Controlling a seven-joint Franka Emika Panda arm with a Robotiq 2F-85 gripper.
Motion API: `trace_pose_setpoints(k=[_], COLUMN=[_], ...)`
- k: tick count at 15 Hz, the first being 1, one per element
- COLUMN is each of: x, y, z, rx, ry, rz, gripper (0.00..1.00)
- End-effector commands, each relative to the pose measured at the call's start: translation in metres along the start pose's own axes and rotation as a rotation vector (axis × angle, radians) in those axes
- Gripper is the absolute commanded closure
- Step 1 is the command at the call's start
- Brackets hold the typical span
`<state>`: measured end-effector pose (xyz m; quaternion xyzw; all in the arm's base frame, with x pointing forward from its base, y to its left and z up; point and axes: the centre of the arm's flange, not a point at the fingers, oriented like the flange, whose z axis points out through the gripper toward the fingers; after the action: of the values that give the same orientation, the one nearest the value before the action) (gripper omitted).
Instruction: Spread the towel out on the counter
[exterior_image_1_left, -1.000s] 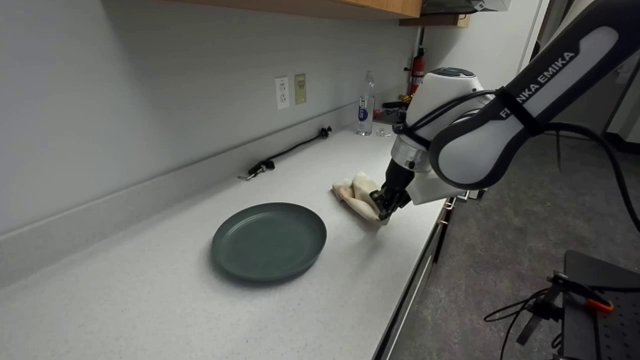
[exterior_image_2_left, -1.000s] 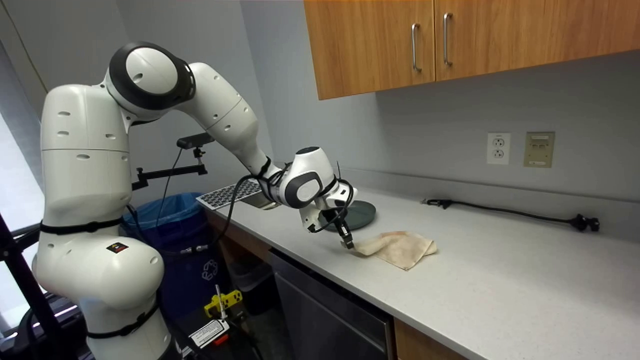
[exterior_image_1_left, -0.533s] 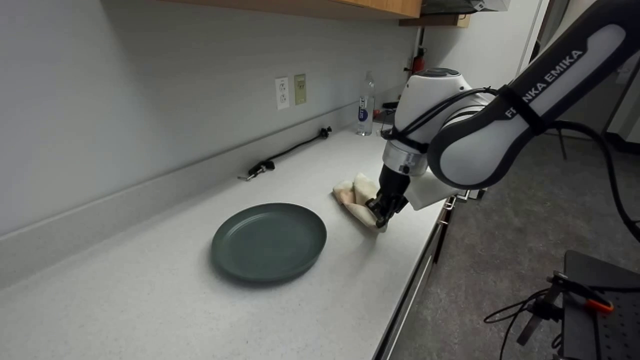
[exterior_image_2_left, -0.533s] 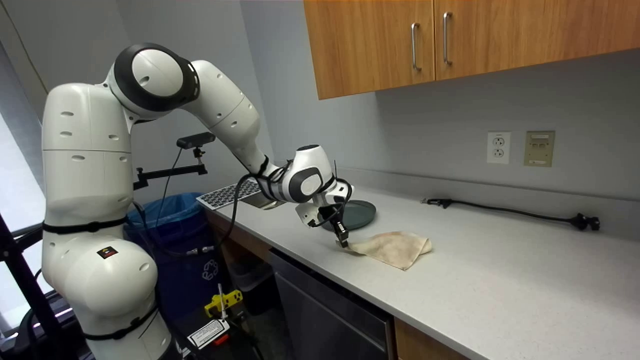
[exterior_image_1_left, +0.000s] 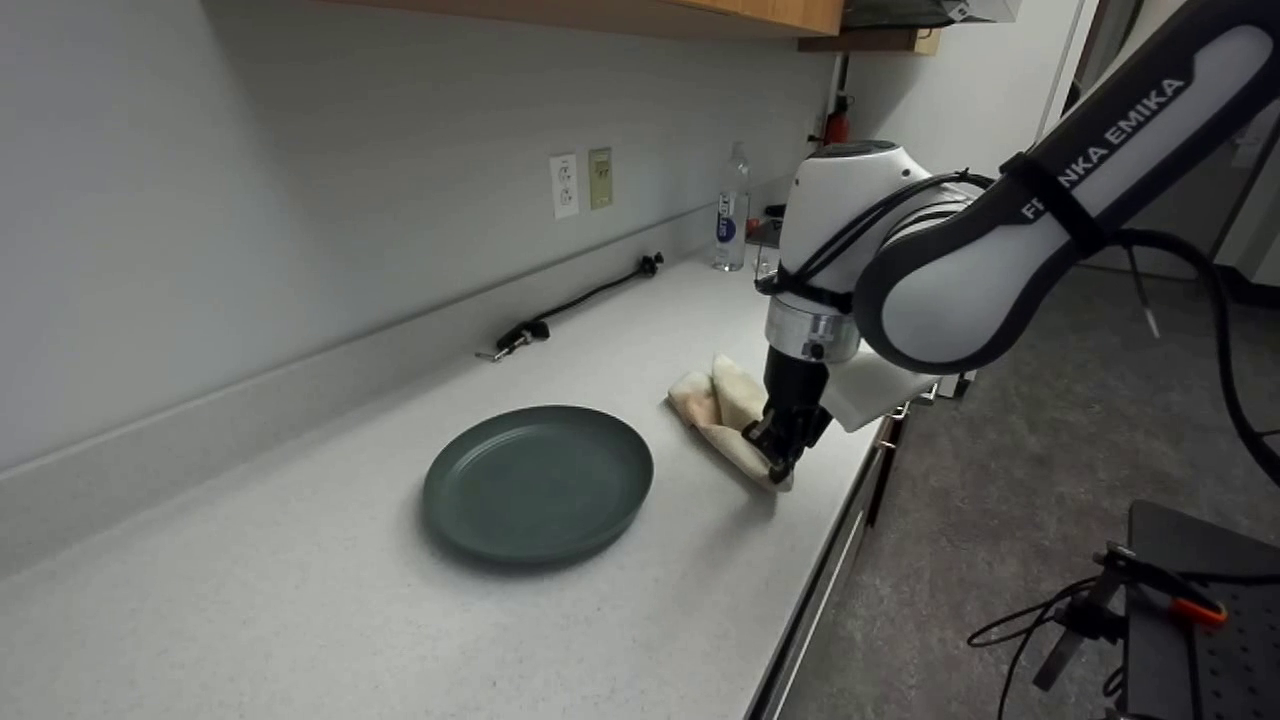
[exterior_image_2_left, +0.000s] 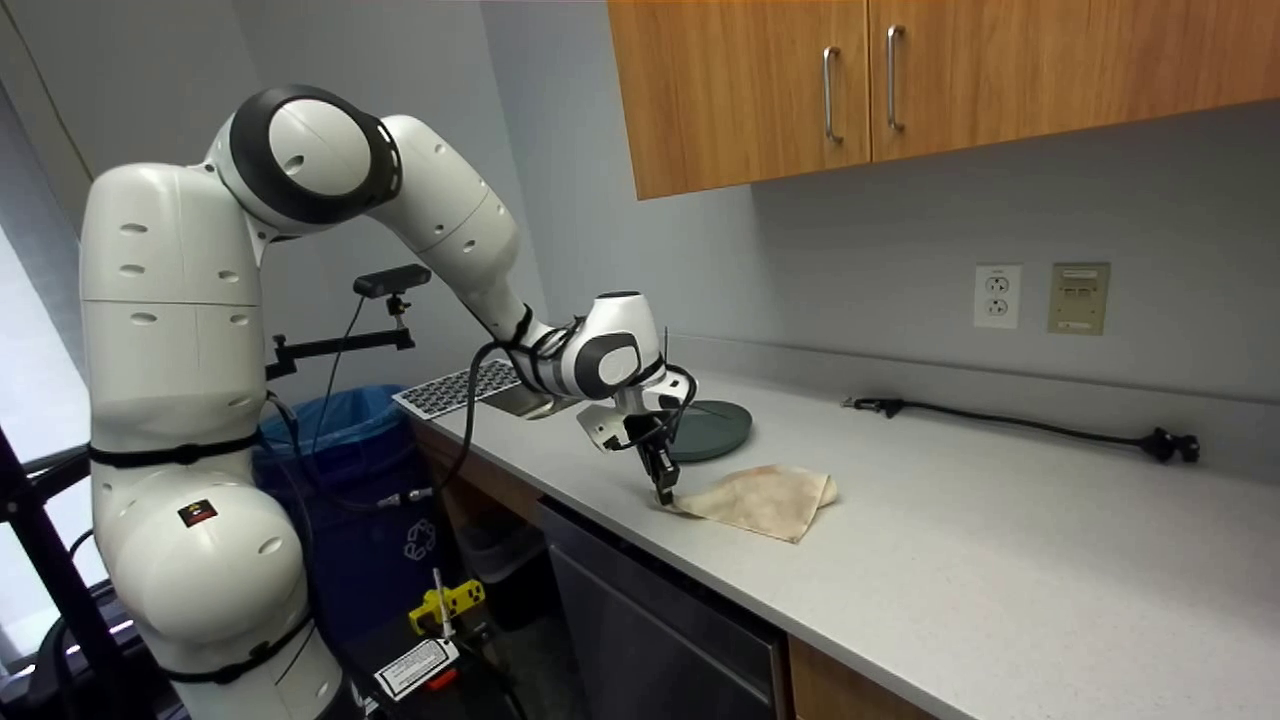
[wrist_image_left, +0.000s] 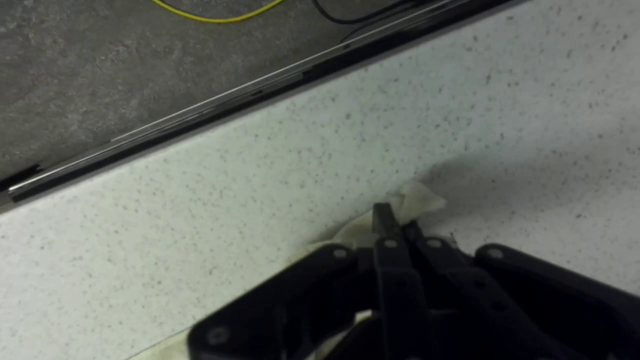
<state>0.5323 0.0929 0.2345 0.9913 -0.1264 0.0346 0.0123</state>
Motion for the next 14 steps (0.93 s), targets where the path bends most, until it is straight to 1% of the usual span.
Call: trace_pose_setpoints(k=[1,2,3,5,6,7,8,9,11,13,14], x=[0.002,0.004,0.007,0.012,0.014,0.015,0.015,0.015,0.016,0.023,0.029], y=[-0.001,-0.002,-0.001,0.0,0.001,0.002,0.004,0.006,0.01,0.014,0.015], z=[-0.011,-0.012,-0.014,-0.02,-0.023,-0.026,-0.031,-0.035,-0.046,-0.058,-0.062], rx=[-0.005,-0.013,-0.015,-0.015,-0.028,-0.041,-0.063,-0.076,-0.103,-0.11,-0.11], ry=[-0.019,-0.022,-0.023,-0.047,-0.076,-0.117,-0.147,-0.178,-0.195,-0.122,-0.06], rz=[-0.021,-0.015,-0.013,0.002,0.008,0.015,0.023,0.023,0.03,0.042,0.045], gripper=[1.0,0.73,0.71,0.58,0.49,0.42,0.34,0.27,0.12,0.0,0.01])
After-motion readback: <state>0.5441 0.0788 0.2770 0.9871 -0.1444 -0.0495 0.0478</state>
